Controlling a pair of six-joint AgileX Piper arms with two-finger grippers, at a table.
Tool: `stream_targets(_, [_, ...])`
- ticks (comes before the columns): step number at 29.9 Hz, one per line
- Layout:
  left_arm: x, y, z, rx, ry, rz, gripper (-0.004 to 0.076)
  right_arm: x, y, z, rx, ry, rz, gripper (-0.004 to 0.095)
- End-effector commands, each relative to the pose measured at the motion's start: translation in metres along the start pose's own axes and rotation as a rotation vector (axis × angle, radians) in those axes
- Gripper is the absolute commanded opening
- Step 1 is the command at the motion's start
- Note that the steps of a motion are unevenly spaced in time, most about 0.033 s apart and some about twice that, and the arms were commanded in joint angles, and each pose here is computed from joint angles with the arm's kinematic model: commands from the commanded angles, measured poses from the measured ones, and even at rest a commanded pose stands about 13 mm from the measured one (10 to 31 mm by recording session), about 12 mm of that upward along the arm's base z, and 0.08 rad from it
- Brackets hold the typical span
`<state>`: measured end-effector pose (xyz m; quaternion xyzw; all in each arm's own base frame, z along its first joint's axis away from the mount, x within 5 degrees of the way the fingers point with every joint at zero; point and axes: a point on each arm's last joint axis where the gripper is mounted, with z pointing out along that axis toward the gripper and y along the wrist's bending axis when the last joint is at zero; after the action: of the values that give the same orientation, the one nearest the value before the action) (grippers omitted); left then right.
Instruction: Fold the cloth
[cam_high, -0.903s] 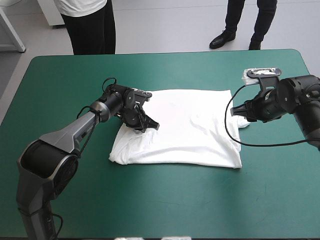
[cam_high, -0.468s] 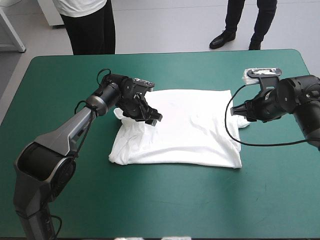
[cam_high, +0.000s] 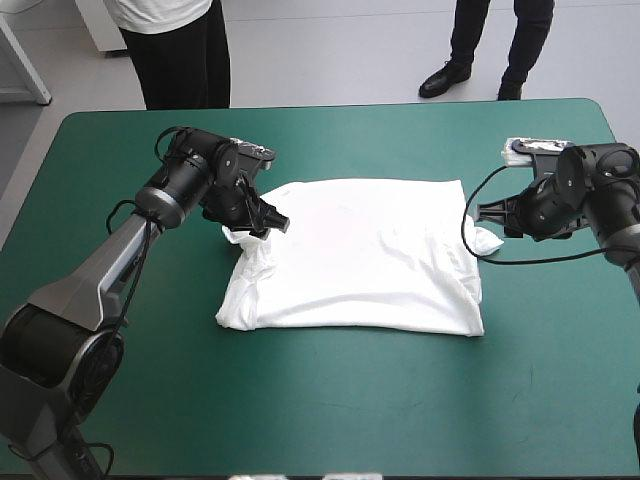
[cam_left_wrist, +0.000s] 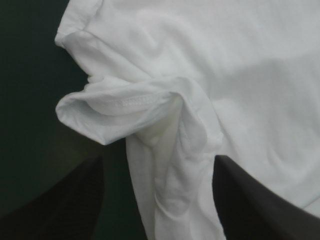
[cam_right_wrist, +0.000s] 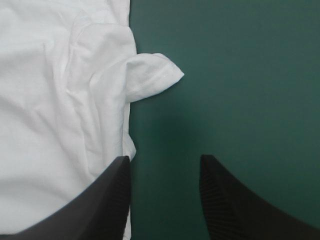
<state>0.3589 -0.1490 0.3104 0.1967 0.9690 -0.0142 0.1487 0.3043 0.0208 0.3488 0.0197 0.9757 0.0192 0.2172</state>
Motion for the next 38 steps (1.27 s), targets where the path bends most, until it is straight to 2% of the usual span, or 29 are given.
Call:
stream_targets(1, [0.002,0.001,-0.032,-0.008,-0.073,-0.004,0.0454,-0.011,-0.007,-0.009,-0.008,-0.09,0.003,0.0414])
stream_targets(8, [0.015,0.045,-0.037,-0.052,-0.038,-0.119,0.0454,-0.019,-0.008,0.027,-0.009,-0.016,0.013,0.0414])
stream_targets(16, [0.058,0.089,-0.051,-0.097,-0.018,-0.258,0.0454,-0.032,-0.005,0.068,-0.034,0.019,0.007,0.0414])
stream_targets(27, [0.069,0.09,-0.054,-0.071,-0.014,-0.285,0.0454,-0.04,-0.008,0.12,0.003,0.108,-0.027,0.0432])
stream_targets(34, [0.069,0.09,-0.054,-0.07,-0.014,-0.285,0.0454,-0.038,-0.007,0.146,-0.012,0.152,-0.007,0.0429])
stream_targets(36, [0.069,0.09,-0.054,-0.07,-0.014,-0.285,0.0454,-0.037,-0.007,0.151,-0.016,0.161,-0.002,0.0413])
stream_targets(38, [0.069,0.09,-0.054,-0.07,-0.014,-0.285,0.0454,-0.037,-0.006,0.154,-0.017,0.169,0.001,0.0341])
